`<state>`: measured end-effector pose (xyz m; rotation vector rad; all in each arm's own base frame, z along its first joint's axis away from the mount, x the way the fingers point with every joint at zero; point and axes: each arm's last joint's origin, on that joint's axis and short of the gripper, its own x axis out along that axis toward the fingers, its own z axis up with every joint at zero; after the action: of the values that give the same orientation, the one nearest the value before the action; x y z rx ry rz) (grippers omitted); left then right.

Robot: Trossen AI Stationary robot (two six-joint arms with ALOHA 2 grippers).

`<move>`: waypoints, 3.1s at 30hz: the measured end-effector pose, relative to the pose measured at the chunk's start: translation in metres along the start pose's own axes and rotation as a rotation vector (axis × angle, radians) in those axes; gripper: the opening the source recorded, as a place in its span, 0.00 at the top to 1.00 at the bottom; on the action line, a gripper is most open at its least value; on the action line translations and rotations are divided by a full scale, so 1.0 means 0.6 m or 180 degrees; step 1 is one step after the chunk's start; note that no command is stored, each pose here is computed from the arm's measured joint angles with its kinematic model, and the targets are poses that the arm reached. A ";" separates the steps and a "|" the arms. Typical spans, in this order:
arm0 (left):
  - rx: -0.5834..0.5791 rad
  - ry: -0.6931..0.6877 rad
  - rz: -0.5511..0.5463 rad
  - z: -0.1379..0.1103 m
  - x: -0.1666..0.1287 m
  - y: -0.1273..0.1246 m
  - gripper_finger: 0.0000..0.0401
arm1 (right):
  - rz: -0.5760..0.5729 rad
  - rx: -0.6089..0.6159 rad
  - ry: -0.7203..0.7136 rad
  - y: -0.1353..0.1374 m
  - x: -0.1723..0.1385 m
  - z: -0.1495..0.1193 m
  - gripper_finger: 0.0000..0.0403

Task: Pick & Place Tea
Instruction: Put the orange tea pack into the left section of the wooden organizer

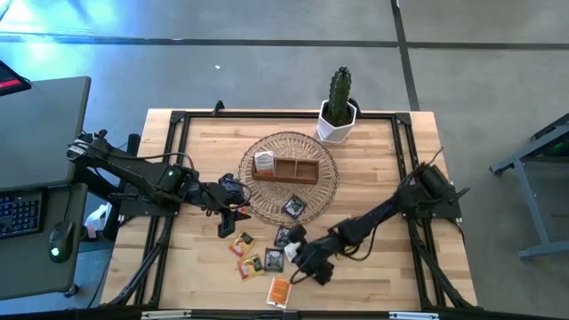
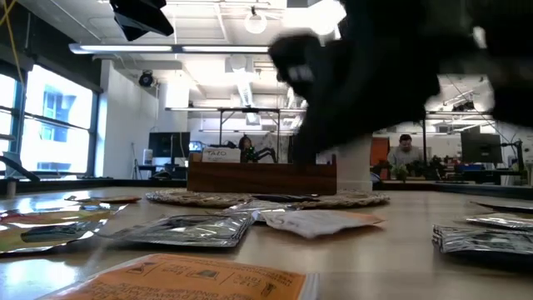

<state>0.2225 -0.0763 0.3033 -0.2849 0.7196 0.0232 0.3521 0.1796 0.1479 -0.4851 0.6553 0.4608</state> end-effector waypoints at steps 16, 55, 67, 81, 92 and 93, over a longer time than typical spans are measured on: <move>-0.0098 0.0135 -0.0039 -0.005 0.000 0.001 0.55 | 0.0029 0.0598 -0.0023 -0.036 -0.045 0.014 0.85; -0.0240 0.0015 0.0163 -0.002 0.007 0.002 0.55 | -0.0748 0.1051 0.0405 -0.099 -0.030 -0.030 0.93; -0.0004 0.0185 0.0772 -0.015 0.075 0.006 0.55 | -0.1836 0.1203 -0.0121 -0.160 -0.041 -0.013 0.95; -0.0209 0.0221 0.0807 -0.002 0.112 0.030 0.55 | -0.1929 0.0946 -0.0325 -0.166 -0.045 0.001 0.95; -0.0084 0.0199 0.0643 0.002 0.113 0.025 0.80 | -0.1993 0.0839 -0.0388 -0.168 -0.047 0.007 0.98; -0.0084 0.0198 0.0642 0.002 0.113 0.025 0.85 | -0.1994 0.0840 -0.0388 -0.168 -0.047 0.007 0.96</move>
<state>0.2725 -0.0666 0.2559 -0.2382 0.8084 0.2164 0.3893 0.0948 0.1974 -0.3822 0.4075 -0.1864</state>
